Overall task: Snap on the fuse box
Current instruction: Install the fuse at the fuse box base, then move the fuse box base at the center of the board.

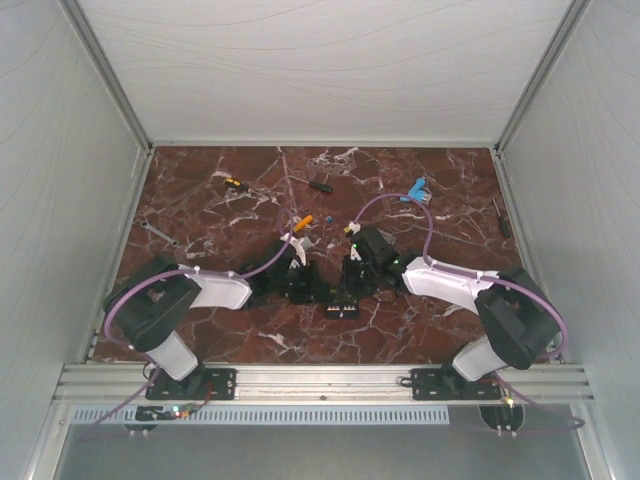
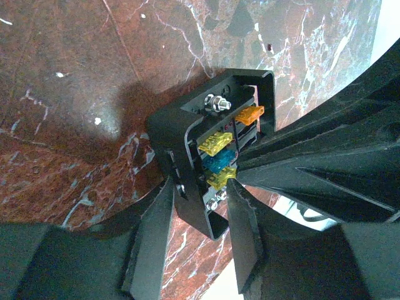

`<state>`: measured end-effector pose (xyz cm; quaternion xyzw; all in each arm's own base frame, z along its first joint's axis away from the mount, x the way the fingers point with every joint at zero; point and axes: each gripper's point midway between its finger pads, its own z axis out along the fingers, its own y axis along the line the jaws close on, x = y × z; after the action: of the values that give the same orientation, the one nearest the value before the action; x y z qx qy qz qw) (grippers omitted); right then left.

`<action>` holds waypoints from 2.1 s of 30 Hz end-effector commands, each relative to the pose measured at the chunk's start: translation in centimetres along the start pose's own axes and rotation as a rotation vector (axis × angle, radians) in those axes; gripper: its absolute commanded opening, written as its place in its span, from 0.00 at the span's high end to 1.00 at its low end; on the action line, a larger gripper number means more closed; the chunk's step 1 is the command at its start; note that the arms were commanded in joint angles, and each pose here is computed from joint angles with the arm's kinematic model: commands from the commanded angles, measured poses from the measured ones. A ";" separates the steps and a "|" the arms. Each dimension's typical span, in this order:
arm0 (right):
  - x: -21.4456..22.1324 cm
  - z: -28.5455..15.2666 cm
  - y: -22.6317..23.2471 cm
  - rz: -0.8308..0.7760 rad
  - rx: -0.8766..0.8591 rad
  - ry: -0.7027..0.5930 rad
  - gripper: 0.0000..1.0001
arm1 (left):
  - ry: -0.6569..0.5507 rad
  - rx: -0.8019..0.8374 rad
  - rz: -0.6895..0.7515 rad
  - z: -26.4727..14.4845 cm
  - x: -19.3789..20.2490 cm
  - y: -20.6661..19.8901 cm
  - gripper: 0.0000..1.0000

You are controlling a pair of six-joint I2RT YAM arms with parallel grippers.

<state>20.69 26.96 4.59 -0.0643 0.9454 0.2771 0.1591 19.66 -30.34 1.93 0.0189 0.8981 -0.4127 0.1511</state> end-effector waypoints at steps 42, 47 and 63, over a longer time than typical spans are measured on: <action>6.8 3.6 -8.5 -0.110 0.381 0.219 1.00 | 0.110 -0.194 0.024 2.7 2.4 4.2 0.74; 2.4 1.6 -1.9 -0.214 0.182 0.076 0.98 | 0.052 -0.175 0.063 1.3 0.4 3.1 0.70; -2.3 -5.6 -7.1 -0.075 0.263 -0.078 0.74 | -0.098 -0.011 0.110 -2.8 -0.8 -1.1 0.49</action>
<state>23.99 22.40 9.20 -0.0950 0.9389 0.2091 0.2563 19.29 -28.85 3.98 0.0508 0.8978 -0.3890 0.1999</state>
